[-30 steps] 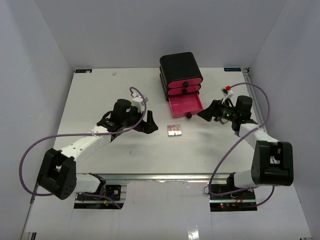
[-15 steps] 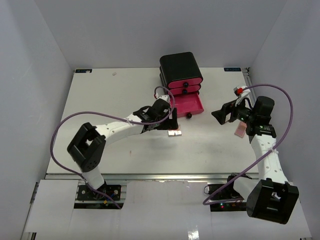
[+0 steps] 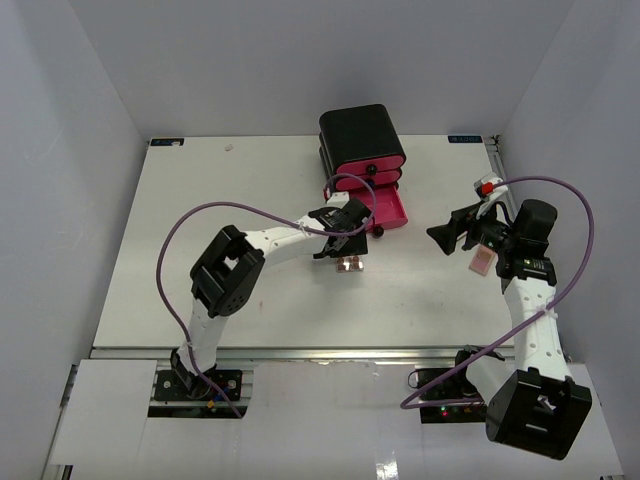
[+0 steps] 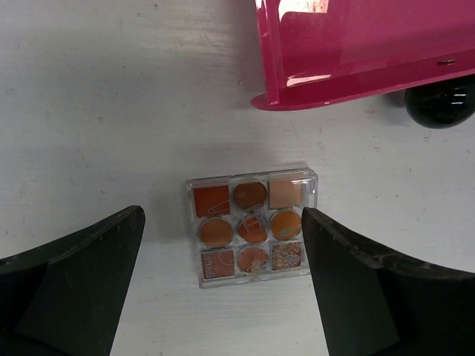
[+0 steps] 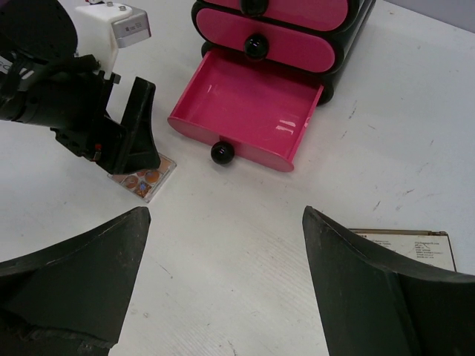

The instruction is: Organize the makeup

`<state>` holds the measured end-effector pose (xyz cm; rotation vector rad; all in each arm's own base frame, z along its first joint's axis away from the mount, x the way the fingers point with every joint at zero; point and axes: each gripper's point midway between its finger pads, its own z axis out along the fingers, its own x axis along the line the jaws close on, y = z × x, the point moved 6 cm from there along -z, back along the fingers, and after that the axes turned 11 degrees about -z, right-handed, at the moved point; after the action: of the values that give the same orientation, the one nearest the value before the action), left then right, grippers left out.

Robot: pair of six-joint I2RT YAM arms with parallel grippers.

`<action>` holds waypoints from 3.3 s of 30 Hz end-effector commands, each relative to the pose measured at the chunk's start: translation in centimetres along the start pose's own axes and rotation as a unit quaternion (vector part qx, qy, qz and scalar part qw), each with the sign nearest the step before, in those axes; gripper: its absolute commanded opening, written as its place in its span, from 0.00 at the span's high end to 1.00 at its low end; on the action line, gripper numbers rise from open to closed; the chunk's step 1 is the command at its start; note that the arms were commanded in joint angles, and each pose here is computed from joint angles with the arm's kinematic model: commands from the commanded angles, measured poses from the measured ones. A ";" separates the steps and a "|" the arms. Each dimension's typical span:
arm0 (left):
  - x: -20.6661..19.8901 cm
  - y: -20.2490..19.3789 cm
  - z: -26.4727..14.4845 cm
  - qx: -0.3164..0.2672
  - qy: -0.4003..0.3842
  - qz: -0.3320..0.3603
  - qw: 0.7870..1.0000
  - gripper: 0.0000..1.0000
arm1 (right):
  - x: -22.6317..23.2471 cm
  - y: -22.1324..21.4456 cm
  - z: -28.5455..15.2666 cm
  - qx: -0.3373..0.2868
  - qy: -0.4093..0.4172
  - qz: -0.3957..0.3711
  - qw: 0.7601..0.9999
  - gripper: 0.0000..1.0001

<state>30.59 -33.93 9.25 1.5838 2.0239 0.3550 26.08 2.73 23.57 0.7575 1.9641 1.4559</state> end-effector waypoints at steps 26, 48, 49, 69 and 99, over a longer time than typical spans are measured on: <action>-1.3 -2.9 1.0 0.016 0.025 0.047 0.998 0.10 | 0.4 0.6 -0.5 -0.018 0.004 -0.015 1.000 0.10; 0.0 -2.8 -0.3 0.004 0.029 0.067 0.997 0.61 | 0.4 0.8 -0.7 -0.021 0.003 -0.015 1.000 0.10; 0.1 -2.4 -0.9 -0.001 0.025 0.071 0.997 0.64 | 0.4 0.8 -0.7 -0.021 0.003 -0.016 1.000 0.10; -9.2 7.3 -7.7 -0.125 -0.112 0.030 0.985 0.79 | 0.1 0.8 -1.0 -0.022 -0.009 -0.017 1.000 0.10; -14.2 9.1 1.1 -0.118 -0.168 -0.070 0.976 0.77 | -0.1 1.3 -1.6 -0.027 -0.022 -0.018 0.999 0.10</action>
<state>40.48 -44.34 14.96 1.3042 1.7782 0.2952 25.21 2.02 24.53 0.7490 1.9127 1.4508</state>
